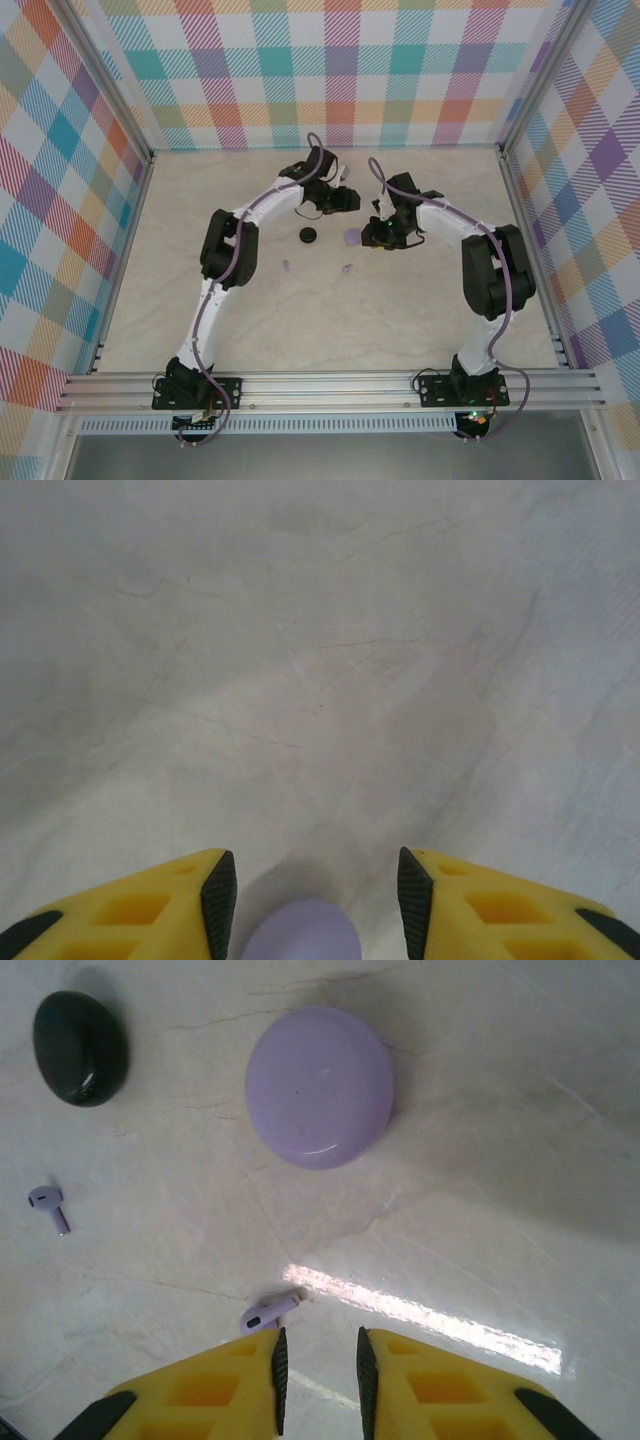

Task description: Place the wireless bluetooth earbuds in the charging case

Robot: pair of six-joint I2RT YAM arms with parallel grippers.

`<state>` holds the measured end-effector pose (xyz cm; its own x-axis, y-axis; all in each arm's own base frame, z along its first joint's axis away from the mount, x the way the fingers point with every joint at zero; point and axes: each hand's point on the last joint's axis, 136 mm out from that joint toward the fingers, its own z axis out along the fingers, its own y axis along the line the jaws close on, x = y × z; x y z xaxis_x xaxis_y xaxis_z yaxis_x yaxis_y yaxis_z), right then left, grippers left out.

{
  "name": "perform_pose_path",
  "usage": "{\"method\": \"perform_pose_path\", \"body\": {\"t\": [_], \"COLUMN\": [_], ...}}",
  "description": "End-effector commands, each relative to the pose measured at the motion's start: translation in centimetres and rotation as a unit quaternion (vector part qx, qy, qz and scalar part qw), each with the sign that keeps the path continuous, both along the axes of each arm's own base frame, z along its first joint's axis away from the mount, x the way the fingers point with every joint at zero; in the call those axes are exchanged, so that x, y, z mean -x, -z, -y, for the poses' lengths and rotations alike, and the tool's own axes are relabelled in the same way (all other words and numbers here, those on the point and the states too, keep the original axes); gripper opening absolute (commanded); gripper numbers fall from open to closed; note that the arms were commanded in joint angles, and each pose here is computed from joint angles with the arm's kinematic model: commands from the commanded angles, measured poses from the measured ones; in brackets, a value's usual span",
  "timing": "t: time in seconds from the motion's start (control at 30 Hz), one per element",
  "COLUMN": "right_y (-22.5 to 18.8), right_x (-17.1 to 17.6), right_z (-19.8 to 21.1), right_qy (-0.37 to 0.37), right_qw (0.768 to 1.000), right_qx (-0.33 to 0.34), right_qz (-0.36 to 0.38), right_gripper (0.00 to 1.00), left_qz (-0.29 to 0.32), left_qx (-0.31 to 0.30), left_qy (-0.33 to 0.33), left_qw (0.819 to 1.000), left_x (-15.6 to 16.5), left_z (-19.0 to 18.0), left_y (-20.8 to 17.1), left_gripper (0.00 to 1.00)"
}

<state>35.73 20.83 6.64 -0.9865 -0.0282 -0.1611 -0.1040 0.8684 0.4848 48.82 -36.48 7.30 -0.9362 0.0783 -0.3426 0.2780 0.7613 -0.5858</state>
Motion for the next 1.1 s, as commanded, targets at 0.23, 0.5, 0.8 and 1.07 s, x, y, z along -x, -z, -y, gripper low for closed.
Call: {"method": "perform_pose_path", "body": {"t": [0.23,0.5,0.8,1.07], "right_y": [2.0,3.4,4.0,4.2], "right_x": [-1.1,-1.4,-2.7,-3.9], "right_z": [0.0,0.1,-0.3,-0.3], "right_qy": [0.041,0.050,0.054,0.047], "right_qw": [0.999,0.998,0.997,0.997], "right_qx": [-0.004,-0.001,0.000,0.017], "right_qz": [-0.032,-0.047,-0.052,-0.052], "right_gripper": [0.23,0.22,0.21,0.21], "left_qz": [-0.067,-0.096,-0.092,-0.088], "left_qx": [0.036,0.032,-0.005,-0.035], "left_qy": [0.017,0.071,0.066,0.035], "left_qw": [0.997,0.992,0.994,0.995], "left_x": [0.8,4.1,5.5,6.4], "left_z": [1.7,2.1,0.2,-1.8], "left_y": [2.3,2.6,2.1,1.6], "left_gripper": [0.39,0.28,0.26,0.25]}}
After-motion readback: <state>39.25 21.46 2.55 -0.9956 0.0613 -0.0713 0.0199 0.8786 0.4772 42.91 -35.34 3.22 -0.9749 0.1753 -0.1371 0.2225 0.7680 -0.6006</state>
